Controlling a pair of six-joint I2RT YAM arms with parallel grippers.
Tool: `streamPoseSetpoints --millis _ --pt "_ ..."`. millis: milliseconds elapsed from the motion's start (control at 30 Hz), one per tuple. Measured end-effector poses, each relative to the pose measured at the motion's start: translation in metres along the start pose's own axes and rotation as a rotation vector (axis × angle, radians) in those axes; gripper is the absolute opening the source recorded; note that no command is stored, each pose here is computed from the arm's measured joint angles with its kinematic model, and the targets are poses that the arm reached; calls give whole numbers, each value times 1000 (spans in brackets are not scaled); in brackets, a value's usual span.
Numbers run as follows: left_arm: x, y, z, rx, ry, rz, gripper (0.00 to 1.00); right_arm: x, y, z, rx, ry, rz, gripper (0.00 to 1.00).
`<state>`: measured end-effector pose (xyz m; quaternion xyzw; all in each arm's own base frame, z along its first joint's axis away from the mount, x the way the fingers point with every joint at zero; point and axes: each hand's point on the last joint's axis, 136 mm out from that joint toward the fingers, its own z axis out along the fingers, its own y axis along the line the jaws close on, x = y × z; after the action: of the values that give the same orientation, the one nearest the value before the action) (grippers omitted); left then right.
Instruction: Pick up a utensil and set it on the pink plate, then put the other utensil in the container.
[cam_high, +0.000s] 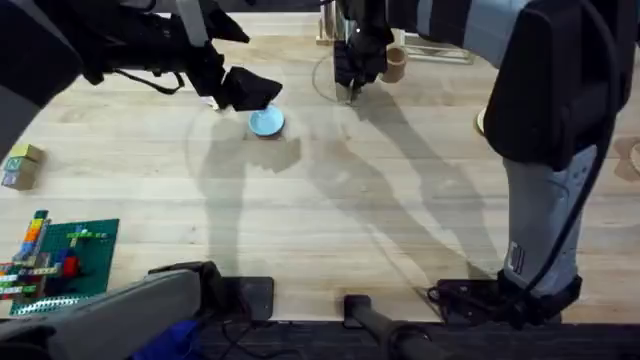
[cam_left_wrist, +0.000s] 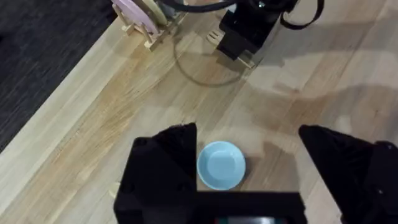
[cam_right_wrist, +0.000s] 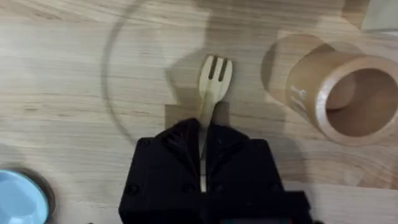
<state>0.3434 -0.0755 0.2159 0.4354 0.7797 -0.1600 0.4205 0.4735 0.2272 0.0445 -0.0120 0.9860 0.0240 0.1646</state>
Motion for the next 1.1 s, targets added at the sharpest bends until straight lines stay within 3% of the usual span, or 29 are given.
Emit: streamPoseSetpoints --millis 533,1100 --pt "0 0 0 0 0 0 996 7 8 -9 -2 12 -56 30" --pt "0 0 0 0 0 0 997 -19 12 -130 -62 -134 -227 31"
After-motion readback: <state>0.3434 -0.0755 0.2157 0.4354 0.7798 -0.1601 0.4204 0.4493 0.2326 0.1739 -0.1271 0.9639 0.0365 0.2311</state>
